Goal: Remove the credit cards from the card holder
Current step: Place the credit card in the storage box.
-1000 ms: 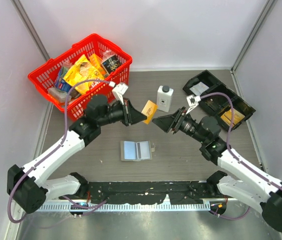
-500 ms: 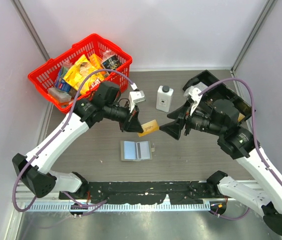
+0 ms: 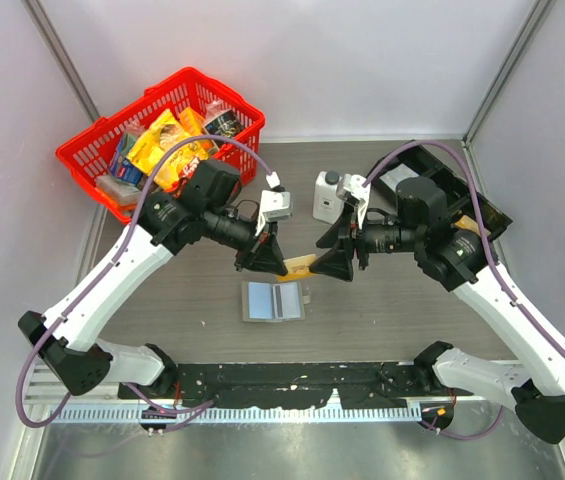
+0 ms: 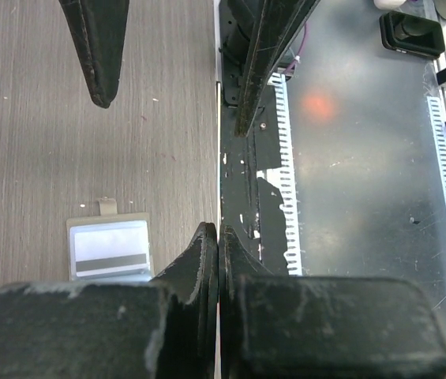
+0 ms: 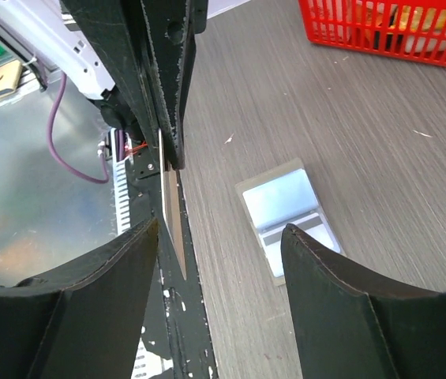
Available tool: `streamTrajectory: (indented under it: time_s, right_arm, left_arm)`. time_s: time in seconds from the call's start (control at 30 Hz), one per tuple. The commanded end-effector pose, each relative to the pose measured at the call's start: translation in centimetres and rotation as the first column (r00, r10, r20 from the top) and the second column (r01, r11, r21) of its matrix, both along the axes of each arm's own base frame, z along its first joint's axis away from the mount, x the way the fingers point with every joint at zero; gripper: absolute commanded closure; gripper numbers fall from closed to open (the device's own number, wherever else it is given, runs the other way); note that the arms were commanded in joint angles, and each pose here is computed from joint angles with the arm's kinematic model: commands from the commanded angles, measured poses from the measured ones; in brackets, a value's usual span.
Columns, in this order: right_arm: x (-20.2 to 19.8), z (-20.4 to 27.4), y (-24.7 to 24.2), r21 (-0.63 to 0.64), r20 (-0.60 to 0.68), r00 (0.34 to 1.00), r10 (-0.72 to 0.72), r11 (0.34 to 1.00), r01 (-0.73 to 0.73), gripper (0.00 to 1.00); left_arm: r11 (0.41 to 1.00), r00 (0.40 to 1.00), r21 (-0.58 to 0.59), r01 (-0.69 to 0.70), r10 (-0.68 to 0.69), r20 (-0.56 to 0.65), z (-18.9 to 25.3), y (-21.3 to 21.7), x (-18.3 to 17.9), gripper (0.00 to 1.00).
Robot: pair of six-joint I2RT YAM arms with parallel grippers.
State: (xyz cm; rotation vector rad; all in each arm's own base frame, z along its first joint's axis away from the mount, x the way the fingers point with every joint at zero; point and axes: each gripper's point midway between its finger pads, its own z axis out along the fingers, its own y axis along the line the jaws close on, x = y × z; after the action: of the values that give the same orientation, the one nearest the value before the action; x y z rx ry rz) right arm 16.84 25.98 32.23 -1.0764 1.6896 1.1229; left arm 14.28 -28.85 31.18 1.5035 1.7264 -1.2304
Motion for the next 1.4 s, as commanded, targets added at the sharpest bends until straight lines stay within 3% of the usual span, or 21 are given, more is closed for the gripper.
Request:
streamTrajectory:
  time_s: [0.0,0.23,0.4,0.6,0.7,0.73,0.87,0.93,1.07,1.2,1.33,1.37]
  right_arm:
    - [-0.7,2.2,0.5,0.045,0.044,0.997,0.068,0.997,-0.07,0.32]
    - [-0.8,2.1,0.7,0.049,0.045,0.995,0.088,0.995,-0.09,0.36]
    - [-0.9,2.6,0.8,0.061,0.057,0.993,0.105,0.992,-0.108,0.5]
    - [-1.5,2.5,1.1,0.066,0.045,0.988,0.148,0.986,-0.151,0.76]
    - [-1.5,2.4,1.0,0.065,0.039,0.989,0.144,0.987,-0.147,0.99]
    - [-1.2,2.3,1.0,0.058,0.039,0.991,0.126,0.99,-0.128,0.99]
    - [0.4,1.0,0.2,0.01,0.003,1.0,-0.006,1.0,0.006,0.99]
    - [1.6,0.2,-0.4,-0.015,-0.015,0.996,-0.085,0.996,0.085,0.99]
    - [3.6,-1.7,-2.1,-0.061,-0.093,0.967,-0.239,0.97,0.234,0.99]
    - [6.6,-4.4,-5.4,-0.144,-0.156,0.881,-0.447,0.892,0.428,0.99]
    - [9.8,-6.3,-10.2,-0.214,-0.198,0.696,-0.69,0.723,0.657,0.99]
    - [11.0,-6.6,-12.5,-0.232,-0.204,0.604,-0.771,0.637,0.735,0.99]
  left_arm:
    - [0.998,0.999,-0.037,0.046,-0.045,0.025,1.4,-0.3,-0.4,1.0]
    - [0.998,0.998,-0.034,0.056,-0.055,0.019,1.2,-0.4,-0.5,1.0]
    - [0.998,0.998,-0.017,0.058,-0.057,0.014,0.8,-0.5,-0.6,1.0]
    - [0.998,0.998,-0.005,0.06,-0.06,0.015,0.6,-0.6,-0.7,1.0]
    - [0.999,0.999,0.007,0.05,-0.05,0.017,0.2,-0.7,-0.4,1.0]
    - [0.999,0.999,0.011,0.04,-0.041,0.021,0.1,-0.7,-0.2,0.97]
    - [0.993,0.991,0.037,-0.115,0.111,0.079,-0.8,-0.8,2.6,0.4]
    - [0.974,0.971,0.028,-0.224,0.22,0.094,-1.1,-0.7,4.4,0.25]
    - [0.892,0.889,-0.045,-0.451,0.453,0.07,-1.1,0.8,9.0,0.18]
    - [0.721,0.726,-0.095,-0.686,0.687,-0.032,-1.7,3.9,13.1,0.16]
    - [0.592,0.595,-0.087,-0.801,0.803,-0.02,-3.3,6.3,14.6,0.12]
    - [0.567,0.569,-0.087,-0.819,0.822,-0.009,-3.7,6.9,14.7,0.09]
